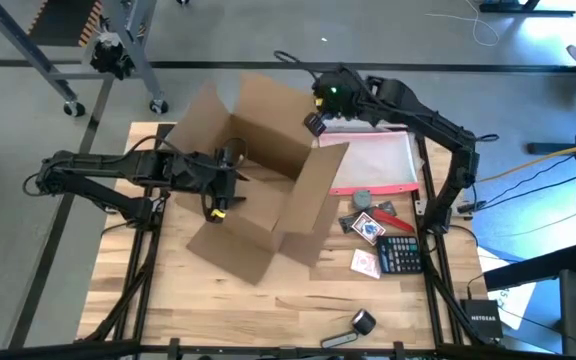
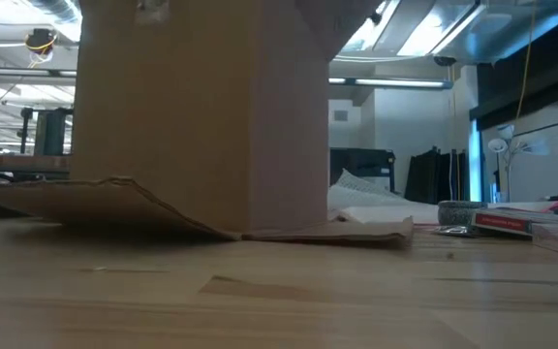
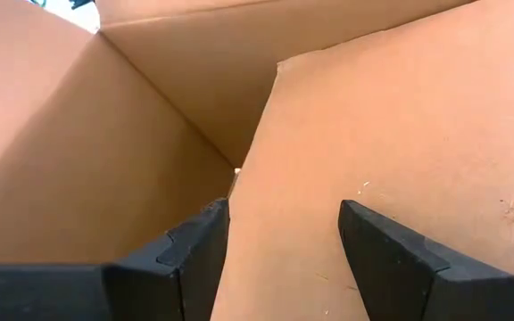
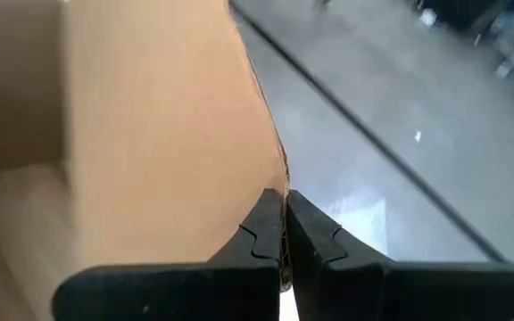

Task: Unpack boxes
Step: Break down box until it is fully flat

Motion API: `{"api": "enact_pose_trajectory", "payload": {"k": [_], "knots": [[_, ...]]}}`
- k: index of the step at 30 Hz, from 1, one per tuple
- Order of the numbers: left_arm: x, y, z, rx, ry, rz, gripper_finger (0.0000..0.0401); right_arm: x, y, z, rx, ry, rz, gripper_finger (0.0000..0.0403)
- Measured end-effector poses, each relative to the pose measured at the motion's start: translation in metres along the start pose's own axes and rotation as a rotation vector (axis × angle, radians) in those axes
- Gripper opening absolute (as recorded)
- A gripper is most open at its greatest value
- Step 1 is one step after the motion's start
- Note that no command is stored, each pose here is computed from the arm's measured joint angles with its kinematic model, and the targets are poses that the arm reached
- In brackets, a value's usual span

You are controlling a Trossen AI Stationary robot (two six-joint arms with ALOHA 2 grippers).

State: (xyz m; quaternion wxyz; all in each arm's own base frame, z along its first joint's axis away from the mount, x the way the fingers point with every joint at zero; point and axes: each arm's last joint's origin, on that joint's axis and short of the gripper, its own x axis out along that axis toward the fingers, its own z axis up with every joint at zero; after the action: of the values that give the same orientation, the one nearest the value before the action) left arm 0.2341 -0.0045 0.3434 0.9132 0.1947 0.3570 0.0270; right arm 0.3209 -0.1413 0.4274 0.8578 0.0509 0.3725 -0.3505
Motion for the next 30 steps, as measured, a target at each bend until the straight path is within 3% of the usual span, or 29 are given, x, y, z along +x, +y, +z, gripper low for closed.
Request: {"api": "enact_pose_trajectory", "payload": {"k": [6, 14, 19, 23, 26, 30], "knots": [[0.000, -0.001, 0.000, -0.016, -0.002, -0.008, 0.0209, 0.042, -0.011, -0.024, -0.009, 0.163, 0.040, 0.0004], [0.000, -0.001, 0.000, -0.025, -0.001, -0.011, 0.0209, 0.089, 0.011, -0.065, 0.002, 0.279, 0.213, 0.0004], [0.000, -0.001, 0.000, -0.029, 0.000, -0.010, 0.0209, 0.098, 0.016, -0.075, 0.025, 0.283, 0.258, 0.0005], [-0.001, 0.000, 0.000, -0.027, -0.005, -0.002, 0.0209, 0.076, 0.009, -0.060, -0.017, 0.256, 0.206, 0.0005], [-0.006, 0.002, 0.001, -0.029, -0.020, 0.014, 0.0209, 0.033, -0.006, -0.037, -0.029, 0.179, 0.121, 0.0005], [-0.020, 0.009, 0.011, -0.071, -0.075, 0.049, 0.0209, -0.021, -0.021, -0.018, 0.010, 0.103, 0.099, 0.0005]]}}
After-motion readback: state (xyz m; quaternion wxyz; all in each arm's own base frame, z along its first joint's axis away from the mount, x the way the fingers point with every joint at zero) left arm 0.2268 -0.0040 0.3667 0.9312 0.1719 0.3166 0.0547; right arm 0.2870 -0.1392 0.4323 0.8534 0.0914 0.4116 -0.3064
